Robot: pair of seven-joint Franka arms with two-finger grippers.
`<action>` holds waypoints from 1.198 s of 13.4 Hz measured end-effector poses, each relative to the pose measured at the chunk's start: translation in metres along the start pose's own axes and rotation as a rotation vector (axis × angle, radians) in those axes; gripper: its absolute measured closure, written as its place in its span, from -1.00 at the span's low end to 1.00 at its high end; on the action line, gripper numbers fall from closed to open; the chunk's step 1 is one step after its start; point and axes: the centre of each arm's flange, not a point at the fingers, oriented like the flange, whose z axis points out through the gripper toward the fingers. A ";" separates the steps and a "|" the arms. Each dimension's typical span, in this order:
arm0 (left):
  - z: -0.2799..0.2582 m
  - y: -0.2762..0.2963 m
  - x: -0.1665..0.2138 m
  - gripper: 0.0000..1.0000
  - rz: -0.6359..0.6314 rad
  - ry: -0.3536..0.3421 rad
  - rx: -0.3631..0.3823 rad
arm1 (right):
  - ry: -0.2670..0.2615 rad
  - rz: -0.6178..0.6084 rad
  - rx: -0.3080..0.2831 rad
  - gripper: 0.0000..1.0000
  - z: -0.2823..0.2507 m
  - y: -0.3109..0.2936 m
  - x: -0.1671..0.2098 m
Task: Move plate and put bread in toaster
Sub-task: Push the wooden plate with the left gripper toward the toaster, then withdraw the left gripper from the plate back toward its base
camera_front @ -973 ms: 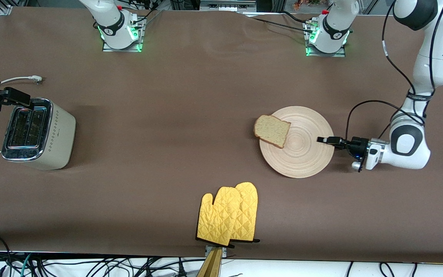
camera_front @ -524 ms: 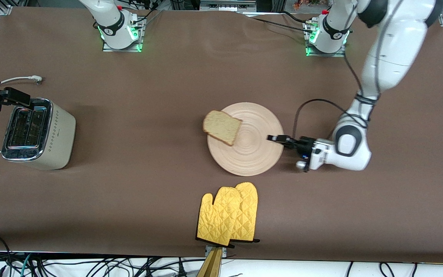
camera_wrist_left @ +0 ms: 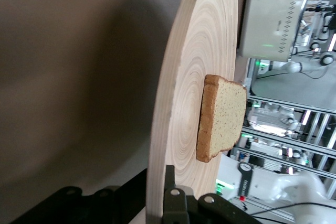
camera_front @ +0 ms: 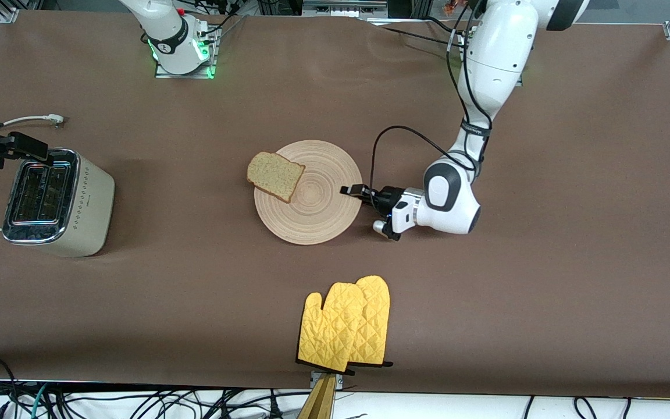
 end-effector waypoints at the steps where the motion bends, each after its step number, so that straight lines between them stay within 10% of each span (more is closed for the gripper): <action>1: 0.004 -0.001 0.000 0.71 -0.002 0.015 0.013 | 0.000 0.000 0.000 -1.00 0.000 0.000 0.000; 8: -0.012 -0.020 0.007 0.72 -0.027 0.071 0.042 | 0.003 -0.006 0.001 -1.00 0.000 -0.003 0.001; 16: -0.127 -0.027 0.019 -0.94 -0.024 0.121 0.036 | 0.011 -0.026 -0.001 -1.00 -0.001 -0.015 0.003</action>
